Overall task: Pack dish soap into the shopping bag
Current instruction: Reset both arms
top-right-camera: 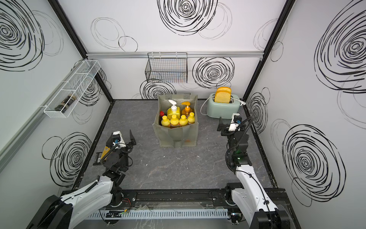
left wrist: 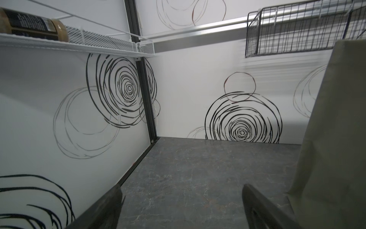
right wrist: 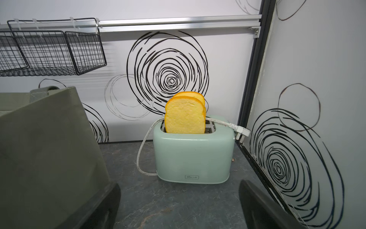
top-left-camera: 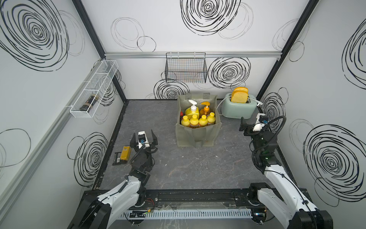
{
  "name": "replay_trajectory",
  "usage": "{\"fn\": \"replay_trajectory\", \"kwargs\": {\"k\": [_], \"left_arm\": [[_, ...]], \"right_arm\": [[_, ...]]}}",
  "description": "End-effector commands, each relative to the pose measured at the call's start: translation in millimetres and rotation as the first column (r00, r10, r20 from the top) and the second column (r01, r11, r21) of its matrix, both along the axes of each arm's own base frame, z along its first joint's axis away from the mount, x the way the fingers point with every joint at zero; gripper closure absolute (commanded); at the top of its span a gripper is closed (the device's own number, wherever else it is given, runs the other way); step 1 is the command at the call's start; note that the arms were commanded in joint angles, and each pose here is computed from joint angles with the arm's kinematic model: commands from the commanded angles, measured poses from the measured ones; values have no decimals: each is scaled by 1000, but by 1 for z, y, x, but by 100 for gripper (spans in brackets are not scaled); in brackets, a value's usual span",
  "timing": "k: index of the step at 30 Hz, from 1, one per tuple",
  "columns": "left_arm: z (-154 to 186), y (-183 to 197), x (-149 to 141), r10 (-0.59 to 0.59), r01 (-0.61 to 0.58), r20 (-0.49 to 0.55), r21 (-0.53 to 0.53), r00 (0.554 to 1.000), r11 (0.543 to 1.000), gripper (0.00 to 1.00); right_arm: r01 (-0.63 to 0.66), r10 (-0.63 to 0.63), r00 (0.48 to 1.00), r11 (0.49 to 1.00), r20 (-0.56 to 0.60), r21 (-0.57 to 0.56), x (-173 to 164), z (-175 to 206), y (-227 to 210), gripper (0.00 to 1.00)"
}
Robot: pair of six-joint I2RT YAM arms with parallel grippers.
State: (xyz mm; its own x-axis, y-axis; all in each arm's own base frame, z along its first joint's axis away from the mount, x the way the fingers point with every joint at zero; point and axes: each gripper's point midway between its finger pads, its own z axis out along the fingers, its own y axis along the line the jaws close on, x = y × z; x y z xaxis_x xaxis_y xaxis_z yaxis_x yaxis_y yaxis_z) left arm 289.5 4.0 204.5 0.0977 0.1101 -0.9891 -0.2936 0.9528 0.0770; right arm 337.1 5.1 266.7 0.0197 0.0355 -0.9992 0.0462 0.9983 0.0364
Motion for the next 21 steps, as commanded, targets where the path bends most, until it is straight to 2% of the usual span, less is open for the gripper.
{"fn": "replay_trajectory", "kwargs": {"k": [1, 12, 21], "left_arm": [[27, -1, -9, -62, 61, 156, 9, 986, 998, 4], [6, 13, -4, -84, 89, 110, -37, 990, 995, 4], [-3, 6, 6, -166, 170, 72, -43, 983, 985, 4]], "right_arm": [[67, -66, 994, 998, 90, -9, -5, 13, -12, 3], [110, -110, 994, 994, 4, -12, 5, -35, -20, 3], [123, -123, 992, 992, -21, 26, 9, -58, -26, 3]]}}
